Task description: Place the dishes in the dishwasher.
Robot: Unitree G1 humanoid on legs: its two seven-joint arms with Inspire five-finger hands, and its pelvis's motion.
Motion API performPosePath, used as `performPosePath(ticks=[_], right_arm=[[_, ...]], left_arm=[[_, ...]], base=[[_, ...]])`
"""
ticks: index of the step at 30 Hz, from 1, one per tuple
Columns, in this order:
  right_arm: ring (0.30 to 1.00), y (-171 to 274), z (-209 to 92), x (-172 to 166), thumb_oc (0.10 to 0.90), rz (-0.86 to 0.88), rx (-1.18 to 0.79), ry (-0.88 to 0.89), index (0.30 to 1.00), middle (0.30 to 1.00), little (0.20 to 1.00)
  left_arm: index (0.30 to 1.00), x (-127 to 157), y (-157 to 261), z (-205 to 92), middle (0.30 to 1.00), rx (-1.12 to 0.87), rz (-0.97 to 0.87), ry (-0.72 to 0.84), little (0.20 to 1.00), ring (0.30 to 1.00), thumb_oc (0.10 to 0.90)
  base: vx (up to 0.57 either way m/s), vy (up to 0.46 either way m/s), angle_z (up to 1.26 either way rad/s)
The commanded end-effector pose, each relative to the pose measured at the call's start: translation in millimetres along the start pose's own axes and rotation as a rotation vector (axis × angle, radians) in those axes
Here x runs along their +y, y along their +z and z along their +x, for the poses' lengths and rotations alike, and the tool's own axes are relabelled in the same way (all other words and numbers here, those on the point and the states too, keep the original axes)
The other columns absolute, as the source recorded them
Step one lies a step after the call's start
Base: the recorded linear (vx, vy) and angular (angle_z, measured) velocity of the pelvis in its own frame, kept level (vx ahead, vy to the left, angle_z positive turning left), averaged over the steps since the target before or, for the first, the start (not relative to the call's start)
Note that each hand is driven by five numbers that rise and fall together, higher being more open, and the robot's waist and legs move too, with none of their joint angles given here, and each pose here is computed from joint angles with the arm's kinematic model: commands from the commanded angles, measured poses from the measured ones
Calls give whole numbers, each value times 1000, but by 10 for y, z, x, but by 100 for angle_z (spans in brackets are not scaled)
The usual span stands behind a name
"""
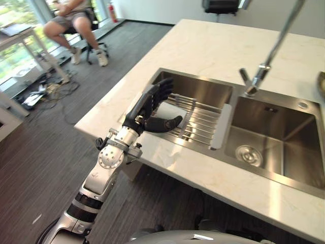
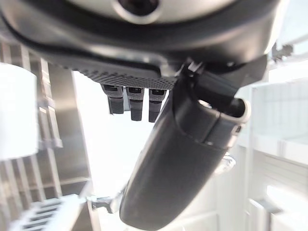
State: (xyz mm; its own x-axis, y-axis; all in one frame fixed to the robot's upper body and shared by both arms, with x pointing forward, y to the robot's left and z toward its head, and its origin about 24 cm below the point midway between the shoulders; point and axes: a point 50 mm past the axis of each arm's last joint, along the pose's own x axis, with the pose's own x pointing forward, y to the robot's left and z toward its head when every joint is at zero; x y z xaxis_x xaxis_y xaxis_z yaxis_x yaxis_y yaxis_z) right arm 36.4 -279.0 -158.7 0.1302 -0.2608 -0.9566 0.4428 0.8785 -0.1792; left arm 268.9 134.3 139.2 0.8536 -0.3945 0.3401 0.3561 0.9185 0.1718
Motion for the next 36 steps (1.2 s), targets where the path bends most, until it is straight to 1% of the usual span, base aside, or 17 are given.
performPosePath(ticks=[1, 4, 5, 11, 14, 16, 17, 18, 19, 21, 22, 23, 24, 25, 27, 32, 36], right_arm=[[900, -148, -24, -168, 800, -47, 53, -43, 900, 900, 900], [900, -232, -25, -133, 800, -48, 76, -35, 900, 900, 900], [900, -235, -25, -125, 800, -50, 78, -34, 900, 900, 900], [900, -78, -8, -57, 800, -83, 29, -18, 900, 900, 900], [900, 61, 3, 38, 800, -112, -20, 10, 900, 900, 900], [900, 132, 7, 159, 800, -131, -60, 58, 900, 900, 900], [900, 134, 8, 189, 800, -144, -66, 69, 900, 900, 900], [900, 134, 8, 189, 800, -144, -66, 69, 900, 900, 900], [900, 141, 7, 215, 800, -153, -73, 81, 900, 900, 900], [900, 41, 7, 220, 800, -171, -48, 95, 900, 900, 900], [900, 41, 7, 220, 800, -171, -48, 95, 900, 900, 900], [900, -18, 6, 218, 800, -174, -33, 99, 900, 900, 900], [900, -120, 2, 205, 800, -188, -5, 103, 900, 900, 900], [900, -120, 2, 205, 800, -188, -5, 103, 900, 900, 900], [900, -255, -7, 173, 800, -199, 31, 103, 900, 900, 900], [900, -293, -16, 146, 800, -215, 26, 111, 900, 900, 900], [900, -278, -17, 141, 800, -218, 13, 113, 900, 900, 900]], left_arm=[[900, 134, 699, 64, 900, -399, 58, 92, 900, 900, 800], [900, 263, 538, 4, 900, -321, 90, 191, 900, 900, 800], [900, 282, 498, -5, 900, -302, 91, 203, 900, 900, 800], [900, 343, 424, 19, 900, -255, 155, 191, 900, 900, 800], [900, 398, 444, 22, 900, -248, 267, 172, 900, 900, 800], [900, 501, 448, 7, 900, -222, 415, 167, 900, 900, 800], [900, 535, 439, 0, 900, -208, 455, 162, 900, 900, 800], [900, 535, 439, 0, 900, -208, 455, 162, 900, 900, 800], [900, 570, 438, 5, 900, -191, 513, 146, 900, 900, 800], [900, 660, 416, 4, 900, -142, 657, 113, 900, 900, 800], [900, 660, 416, 4, 900, -142, 657, 113, 900, 900, 800], [900, 696, 405, 7, 900, -126, 709, 110, 900, 900, 800], [900, 758, 373, 17, 900, -85, 812, 93, 900, 900, 800], [900, 758, 373, 17, 900, -85, 812, 93, 900, 900, 800], [900, 837, 324, 34, 900, -35, 956, 61, 900, 900, 800], [900, 932, 195, 48, 900, 58, 1097, 7, 900, 900, 800], [900, 973, 114, 70, 900, 106, 1155, -21, 900, 900, 800]], base=[[-24, -4, -76], [-38, -11, -78], [-32, -13, -25], [-17, -13, 23], [17, -10, 5], [25, -19, -15], [14, -12, -13], [9, -14, -18], [2, -23, -20], [3, -27, -20], [8, -17, -18], [8, -31, -13], [8, -31, -13], [1, -32, -4], [-5, -30, -5], [-3, -12, -19], [1, -4, -26]])
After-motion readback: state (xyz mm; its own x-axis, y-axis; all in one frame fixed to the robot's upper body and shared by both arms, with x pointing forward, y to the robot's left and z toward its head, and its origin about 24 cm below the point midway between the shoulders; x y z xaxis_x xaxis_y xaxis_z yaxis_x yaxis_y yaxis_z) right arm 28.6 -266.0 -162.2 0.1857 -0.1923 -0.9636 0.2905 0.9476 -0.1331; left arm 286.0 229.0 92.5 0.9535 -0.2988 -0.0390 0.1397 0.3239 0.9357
